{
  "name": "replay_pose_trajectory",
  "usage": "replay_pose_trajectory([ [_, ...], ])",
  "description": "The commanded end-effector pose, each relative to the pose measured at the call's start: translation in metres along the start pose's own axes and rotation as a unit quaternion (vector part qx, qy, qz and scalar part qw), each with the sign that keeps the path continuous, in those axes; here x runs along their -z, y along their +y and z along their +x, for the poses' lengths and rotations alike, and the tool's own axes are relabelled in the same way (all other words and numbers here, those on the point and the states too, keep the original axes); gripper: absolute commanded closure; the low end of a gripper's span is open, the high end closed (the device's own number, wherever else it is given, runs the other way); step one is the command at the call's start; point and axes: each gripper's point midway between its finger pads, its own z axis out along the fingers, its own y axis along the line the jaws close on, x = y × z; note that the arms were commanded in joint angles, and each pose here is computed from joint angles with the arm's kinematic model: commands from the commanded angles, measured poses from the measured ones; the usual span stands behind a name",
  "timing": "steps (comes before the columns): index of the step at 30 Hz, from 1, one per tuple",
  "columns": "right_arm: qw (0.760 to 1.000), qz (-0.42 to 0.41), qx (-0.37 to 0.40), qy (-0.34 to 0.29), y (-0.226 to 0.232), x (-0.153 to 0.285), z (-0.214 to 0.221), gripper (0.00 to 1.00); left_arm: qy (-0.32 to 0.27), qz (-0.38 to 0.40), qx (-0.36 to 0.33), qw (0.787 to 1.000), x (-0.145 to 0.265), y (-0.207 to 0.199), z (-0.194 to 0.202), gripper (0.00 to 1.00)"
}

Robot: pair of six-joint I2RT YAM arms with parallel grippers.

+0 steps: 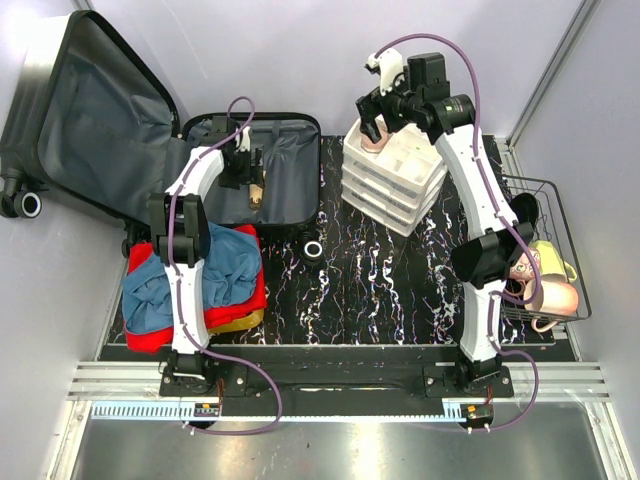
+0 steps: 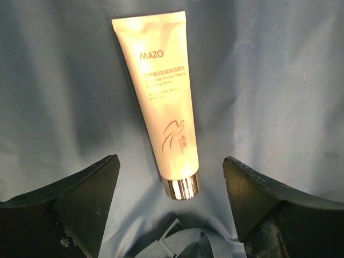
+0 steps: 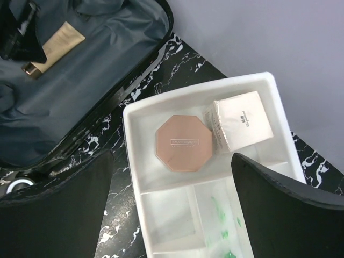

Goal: Open, take out, and arrange the luggage

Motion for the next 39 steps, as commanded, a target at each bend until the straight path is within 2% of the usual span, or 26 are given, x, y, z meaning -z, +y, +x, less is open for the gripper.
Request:
replay_pose_trajectory([
  [1,0.998,0.038,-0.018,-0.049,-0.01,0.031,-0.033,0.0,-0.007,0.01,0.021,1.0,-0.012,-0.006,-0.008,0.2],
  [13,0.997,0.074,-0.008,-0.018,-0.02,0.039,-0.015,0.0,0.018,-0.006,-0.015,1.0,-0.037,-0.015,0.005,0.39],
  [16,0.997,0.079,-0.017,-0.019,-0.021,0.041,-0.016,0.0,0.019,-0.013,-0.026,0.999,-0.039,-0.015,0.004,0.48],
  [17,0.997,0.077,-0.019,-0.019,-0.02,0.041,-0.016,0.0,0.017,-0.014,-0.027,0.999,-0.038,-0.015,0.003,0.55],
  [20,0.996,0.072,-0.04,-0.022,-0.018,0.043,-0.016,0.0,-0.001,0.003,-0.037,0.999,-0.029,-0.022,-0.01,0.67],
  [23,0.996,0.05,-0.062,-0.03,-0.011,0.045,-0.018,0.0,-0.055,0.045,-0.059,0.996,0.001,-0.043,-0.039,0.74],
  [24,0.996,0.044,-0.068,-0.031,-0.009,0.046,-0.018,0.0,-0.081,0.062,-0.068,0.993,0.024,-0.052,-0.051,0.79],
  [26,0.995,0.021,-0.085,-0.04,-0.003,0.047,-0.022,0.0,-0.14,0.08,-0.095,0.982,0.063,-0.066,-0.077,0.82],
  [28,0.994,0.001,-0.093,-0.055,0.003,0.052,-0.03,0.0,-0.166,0.103,-0.117,0.974,0.086,-0.078,-0.083,0.84],
  [29,0.992,-0.025,-0.101,-0.067,0.011,0.053,-0.037,0.0,-0.194,0.116,-0.132,0.965,0.117,-0.088,-0.091,0.84],
  [31,0.99,-0.051,-0.105,-0.084,0.019,0.056,-0.045,0.0,-0.214,0.144,-0.163,0.952,0.136,-0.101,-0.085,0.84],
  [32,0.985,-0.082,-0.107,-0.108,0.029,0.059,-0.057,0.0,-0.247,0.151,-0.182,0.94,0.17,-0.112,-0.089,0.84],
  [33,0.982,-0.099,-0.109,-0.121,0.035,0.065,-0.065,0.0,-0.243,0.157,-0.195,0.937,0.169,-0.115,-0.075,0.84],
  [34,0.978,-0.115,-0.115,-0.128,0.04,0.065,-0.067,0.01,-0.27,0.162,-0.213,0.925,0.183,-0.122,-0.078,0.84],
  [35,0.97,-0.144,-0.122,-0.156,0.049,0.07,-0.082,0.02,-0.303,0.167,-0.233,0.909,0.214,-0.133,-0.077,0.83],
  [36,0.963,-0.158,-0.127,-0.175,0.054,0.08,-0.094,0.02,-0.301,0.174,-0.25,0.904,0.211,-0.136,-0.062,0.83],
  [37,0.958,-0.175,-0.139,-0.179,0.06,0.078,-0.092,0.03,-0.327,0.176,-0.268,0.889,0.223,-0.143,-0.064,0.82],
  [38,0.94,-0.205,-0.141,-0.232,0.066,0.089,-0.117,0.03,-0.354,0.18,-0.29,0.871,0.249,-0.157,-0.06,0.82],
  [39,0.929,-0.214,-0.139,-0.267,0.071,0.109,-0.133,0.03,-0.355,0.177,-0.305,0.866,0.247,-0.16,-0.051,0.83],
])
